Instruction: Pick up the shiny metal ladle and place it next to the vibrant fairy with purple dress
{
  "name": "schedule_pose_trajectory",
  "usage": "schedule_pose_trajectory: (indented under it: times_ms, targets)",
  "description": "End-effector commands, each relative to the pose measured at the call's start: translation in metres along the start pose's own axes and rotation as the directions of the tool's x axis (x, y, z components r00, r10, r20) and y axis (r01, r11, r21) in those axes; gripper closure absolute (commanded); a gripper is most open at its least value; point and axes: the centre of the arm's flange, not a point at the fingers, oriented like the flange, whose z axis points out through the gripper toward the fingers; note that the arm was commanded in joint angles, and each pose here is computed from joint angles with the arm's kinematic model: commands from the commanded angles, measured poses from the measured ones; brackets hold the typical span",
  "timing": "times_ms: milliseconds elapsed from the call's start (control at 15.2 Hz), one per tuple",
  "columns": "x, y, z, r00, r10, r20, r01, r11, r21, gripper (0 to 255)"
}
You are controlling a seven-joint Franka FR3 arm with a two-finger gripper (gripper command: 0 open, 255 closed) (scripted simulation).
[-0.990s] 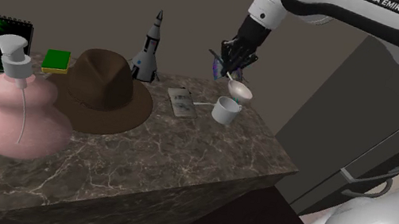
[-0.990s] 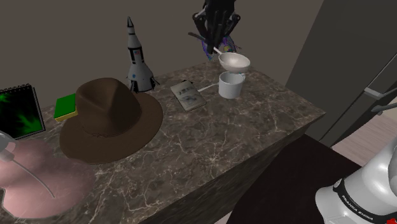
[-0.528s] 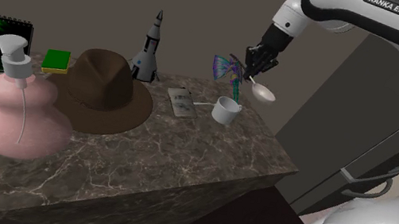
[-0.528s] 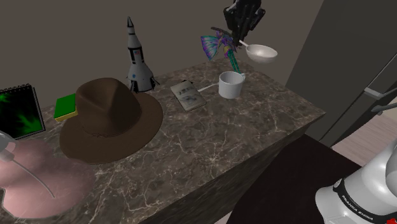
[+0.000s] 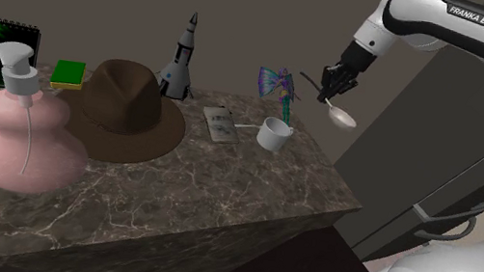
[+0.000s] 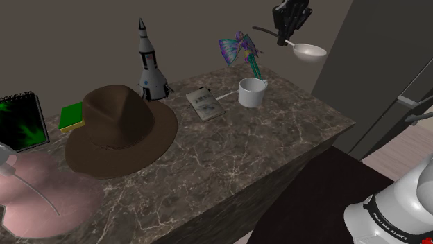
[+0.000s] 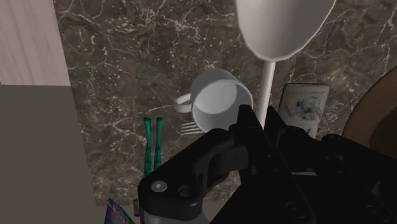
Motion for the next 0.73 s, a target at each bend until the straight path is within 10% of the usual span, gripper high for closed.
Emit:
schedule_pose_trajectory:
  times_ms: [0, 660]
  targets:
    - [0.000, 0.005, 0.009, 1.000, -0.001, 0.000, 0.001, 1.000, 0.000, 255]
    - [-0.001, 0.010, 0.061, 1.000, -0.001, 0.000, 0.001, 1.000, 0.000, 255]
